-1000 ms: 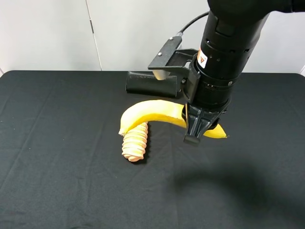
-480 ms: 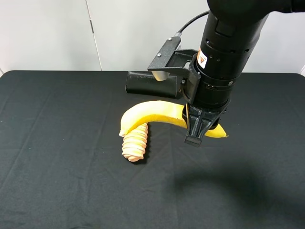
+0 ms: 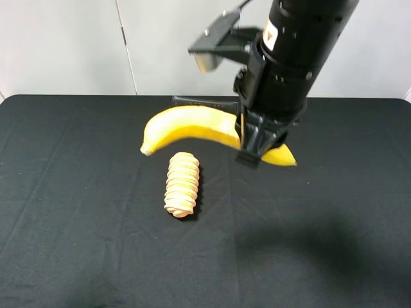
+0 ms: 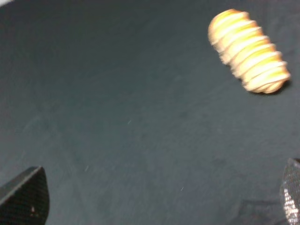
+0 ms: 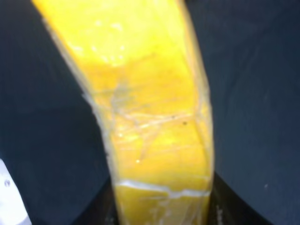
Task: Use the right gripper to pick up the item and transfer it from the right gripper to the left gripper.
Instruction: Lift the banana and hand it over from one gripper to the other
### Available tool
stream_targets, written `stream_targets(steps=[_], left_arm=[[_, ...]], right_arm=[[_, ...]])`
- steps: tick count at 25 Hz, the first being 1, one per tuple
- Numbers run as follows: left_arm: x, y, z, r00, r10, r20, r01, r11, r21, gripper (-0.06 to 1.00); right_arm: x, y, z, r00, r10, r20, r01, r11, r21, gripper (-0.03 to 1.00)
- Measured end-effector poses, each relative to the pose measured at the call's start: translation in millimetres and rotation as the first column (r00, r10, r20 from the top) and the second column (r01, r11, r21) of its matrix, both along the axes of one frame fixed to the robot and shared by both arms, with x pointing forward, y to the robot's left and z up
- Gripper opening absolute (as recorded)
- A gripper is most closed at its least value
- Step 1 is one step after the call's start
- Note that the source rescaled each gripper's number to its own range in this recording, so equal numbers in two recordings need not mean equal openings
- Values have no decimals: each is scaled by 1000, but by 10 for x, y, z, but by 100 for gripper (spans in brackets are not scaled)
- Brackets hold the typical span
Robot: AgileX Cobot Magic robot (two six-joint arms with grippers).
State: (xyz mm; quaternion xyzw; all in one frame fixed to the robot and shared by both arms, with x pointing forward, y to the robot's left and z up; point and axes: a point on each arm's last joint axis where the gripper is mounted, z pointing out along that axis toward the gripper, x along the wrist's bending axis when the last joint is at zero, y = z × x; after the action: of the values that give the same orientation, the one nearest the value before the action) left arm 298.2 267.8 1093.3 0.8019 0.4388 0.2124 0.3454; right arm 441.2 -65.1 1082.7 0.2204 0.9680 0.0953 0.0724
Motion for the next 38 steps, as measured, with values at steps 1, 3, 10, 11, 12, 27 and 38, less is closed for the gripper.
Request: stream_targets(steps=[1, 3, 10, 11, 12, 27, 38], left_arm=[[50, -27, -8, 1000, -24, -12, 24, 1000, -1, 98], [153, -82, -27, 997, -64, -32, 64, 998, -1, 98], [573, -395, 42, 974, -225, -39, 226, 974, 23, 98], [635, -468, 53, 966, -254, -43, 255, 967, 27, 98], [695, -545, 48, 958, -281, -52, 282, 959, 30, 98], [1070, -1484, -247, 873, -483, -68, 486, 873, 35, 98], [1208, -1614, -417, 869, -491, -68, 494, 867, 62, 91]], right_arm=[[4, 11, 33, 1000, 0, 3, 0, 1000, 12, 0], [9, 22, 67, 1000, 2, 9, -2, 1000, 23, 0], [11, 24, 68, 1000, 2, 7, -2, 1000, 20, 0], [14, 27, 58, 1000, 2, 4, -2, 1000, 16, 0], [18, 33, 47, 1000, 1, 1, -1, 1000, 14, 0], [45, 66, -27, 1000, 1, -15, -1, 1000, -3, 0], [45, 67, -27, 1000, 1, -15, -1, 1000, -3, 0]])
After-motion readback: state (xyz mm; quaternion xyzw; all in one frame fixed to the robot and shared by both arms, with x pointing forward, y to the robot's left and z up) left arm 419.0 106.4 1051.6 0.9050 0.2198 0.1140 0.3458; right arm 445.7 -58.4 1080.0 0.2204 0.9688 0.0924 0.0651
